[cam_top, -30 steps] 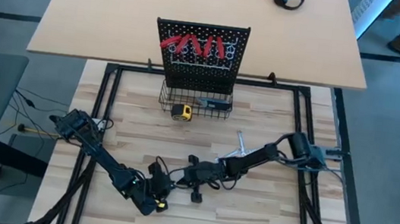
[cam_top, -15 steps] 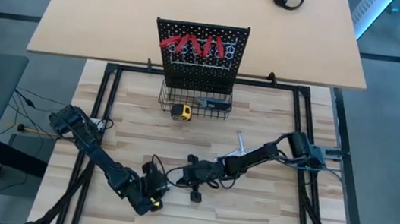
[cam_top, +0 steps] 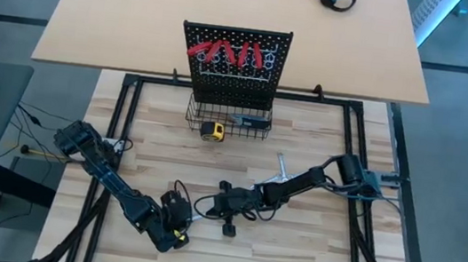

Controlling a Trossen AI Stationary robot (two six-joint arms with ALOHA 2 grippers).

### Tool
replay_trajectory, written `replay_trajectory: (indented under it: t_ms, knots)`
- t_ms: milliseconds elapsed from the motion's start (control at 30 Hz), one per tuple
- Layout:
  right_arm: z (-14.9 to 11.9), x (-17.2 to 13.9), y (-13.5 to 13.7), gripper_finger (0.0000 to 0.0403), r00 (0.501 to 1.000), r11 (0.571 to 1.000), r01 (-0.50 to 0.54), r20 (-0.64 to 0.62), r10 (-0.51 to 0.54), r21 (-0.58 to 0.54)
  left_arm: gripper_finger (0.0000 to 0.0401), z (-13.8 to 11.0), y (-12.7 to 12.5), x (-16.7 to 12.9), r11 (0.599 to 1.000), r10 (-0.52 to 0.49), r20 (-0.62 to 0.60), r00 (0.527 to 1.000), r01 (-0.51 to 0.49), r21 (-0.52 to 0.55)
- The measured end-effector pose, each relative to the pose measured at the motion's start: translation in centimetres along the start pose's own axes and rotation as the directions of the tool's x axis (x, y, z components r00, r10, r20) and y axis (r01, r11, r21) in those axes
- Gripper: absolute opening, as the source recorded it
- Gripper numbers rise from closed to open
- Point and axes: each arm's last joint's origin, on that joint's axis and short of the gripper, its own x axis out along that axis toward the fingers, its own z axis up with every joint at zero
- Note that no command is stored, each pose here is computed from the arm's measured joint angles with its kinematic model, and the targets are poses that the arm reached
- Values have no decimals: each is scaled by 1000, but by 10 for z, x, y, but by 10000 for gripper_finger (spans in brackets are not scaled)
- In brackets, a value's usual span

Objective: Hang tools onto peg board
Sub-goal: Hang the wrench into the pegboard

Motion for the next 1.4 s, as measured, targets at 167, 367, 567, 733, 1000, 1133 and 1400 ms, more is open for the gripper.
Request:
replay_trajectory:
  t_ms: [167, 367, 567, 733, 1000, 1133, 1400]
  knots:
    - [0, 0, 0, 8, 1000, 1000, 0, 4, 0, 0, 18, 0, -1, 0, 1000, -5, 1, 1000, 5, 18]
    - [11, -11, 2, 37, 1000, 1000, 1, 4, -1, -5, 15, -3, -1, -1, 999, 0, 21, 1000, 0, 38]
    - [28, -45, 19, 89, 999, 978, 37, -30, -44, -204, 15, -11, -3, -5, 997, 7, 67, 998, -12, 71]
    - [20, -76, 42, 87, 992, 950, 128, 39, -122, -284, 14, -19, -8, -15, 993, 7, 179, 984, -28, 116]
    - [-8, -92, 48, 77, 974, 949, 214, 121, -191, -231, 14, -8, -3, -51, 989, 102, 601, 792, -146, 24]
    - [-10, -94, 54, 77, 977, 966, 193, 120, -173, -173, 14, 19, -3, -63, 979, 159, 689, 707, -203, -18]
    - [-17, -98, 82, 77, 988, 975, 124, 119, -103, -185, 14, 88, 14, -79, 883, 401, 780, 481, -430, -189]
